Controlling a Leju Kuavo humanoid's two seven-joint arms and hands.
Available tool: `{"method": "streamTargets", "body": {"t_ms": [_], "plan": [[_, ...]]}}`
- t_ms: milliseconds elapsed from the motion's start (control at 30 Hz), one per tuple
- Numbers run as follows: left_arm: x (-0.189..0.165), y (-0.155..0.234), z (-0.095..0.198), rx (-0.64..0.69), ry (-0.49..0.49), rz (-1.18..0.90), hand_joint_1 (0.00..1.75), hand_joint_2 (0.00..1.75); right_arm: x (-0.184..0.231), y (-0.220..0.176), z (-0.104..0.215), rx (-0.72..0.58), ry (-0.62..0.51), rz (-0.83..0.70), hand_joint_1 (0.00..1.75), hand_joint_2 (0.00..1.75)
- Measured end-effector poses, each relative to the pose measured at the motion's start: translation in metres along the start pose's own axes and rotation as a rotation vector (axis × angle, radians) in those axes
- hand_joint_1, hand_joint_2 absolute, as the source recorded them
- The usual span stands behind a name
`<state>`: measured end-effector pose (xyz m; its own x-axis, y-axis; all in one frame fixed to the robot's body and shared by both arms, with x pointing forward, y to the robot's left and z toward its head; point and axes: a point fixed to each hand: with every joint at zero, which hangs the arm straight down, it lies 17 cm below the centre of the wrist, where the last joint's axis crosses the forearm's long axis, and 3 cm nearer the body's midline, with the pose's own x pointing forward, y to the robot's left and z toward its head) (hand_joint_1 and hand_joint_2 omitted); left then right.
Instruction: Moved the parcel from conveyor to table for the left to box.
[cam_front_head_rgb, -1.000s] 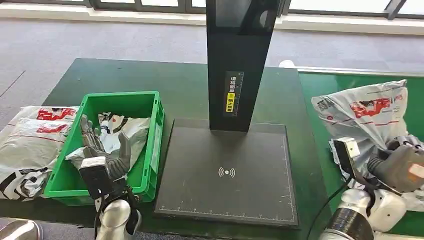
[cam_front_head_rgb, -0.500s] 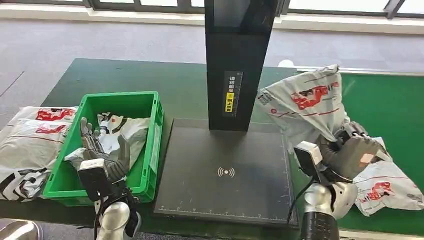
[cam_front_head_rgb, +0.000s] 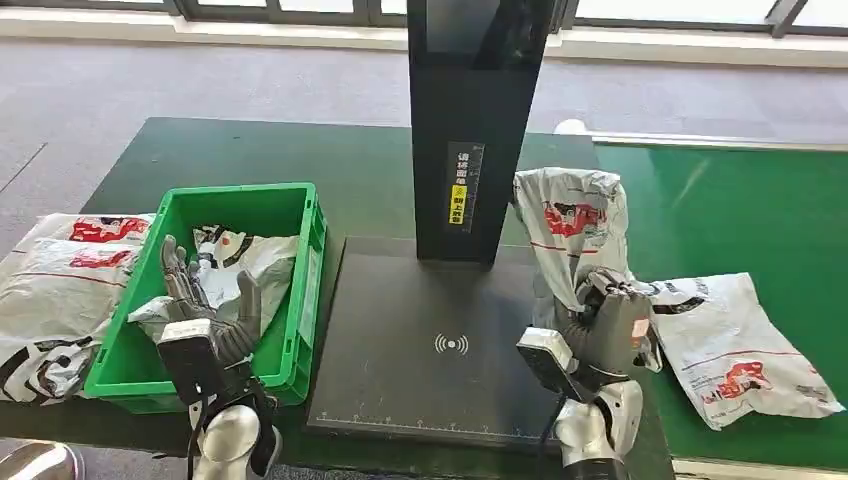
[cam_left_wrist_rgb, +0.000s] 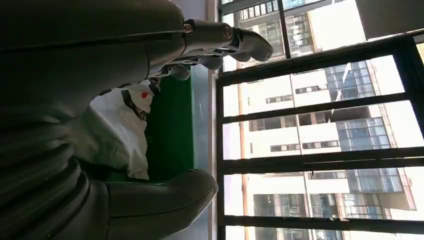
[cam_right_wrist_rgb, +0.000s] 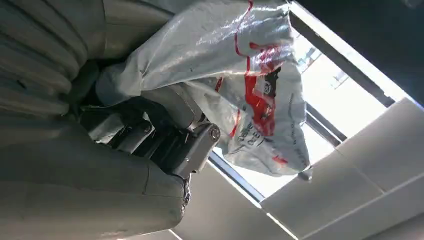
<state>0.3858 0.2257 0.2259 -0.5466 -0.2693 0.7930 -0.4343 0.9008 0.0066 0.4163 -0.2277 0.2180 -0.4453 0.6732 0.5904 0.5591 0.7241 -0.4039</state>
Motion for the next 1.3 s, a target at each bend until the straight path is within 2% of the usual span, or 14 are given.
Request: {"method": "streamTargets", "body": {"t_ms": [333,567,767,1033,1300], "plan": [[0.002,-0.007,0.001,-0.038,-0.010,0.009,0.00,1.75,0.013,0.038,0.016,0.174,-0.029,-0.047,1.75,1.75],[-0.002,-0.015,0.004,-0.073,0.001,0.027,0.00,1.75,0.049,0.076,0.039,0.368,-0.056,-0.317,1.75,1.75],[-0.006,-0.019,0.007,-0.086,0.012,0.030,0.00,1.75,0.072,0.085,0.044,0.421,-0.110,-0.373,1.75,1.75],[-0.009,-0.022,0.009,-0.097,0.021,0.033,0.00,1.75,0.097,0.082,0.048,0.474,-0.148,-0.540,1.75,1.75],[-0.009,-0.021,0.009,-0.093,0.023,0.035,0.00,1.75,0.110,0.086,0.062,0.549,-0.197,-0.575,1.75,1.75]]}}
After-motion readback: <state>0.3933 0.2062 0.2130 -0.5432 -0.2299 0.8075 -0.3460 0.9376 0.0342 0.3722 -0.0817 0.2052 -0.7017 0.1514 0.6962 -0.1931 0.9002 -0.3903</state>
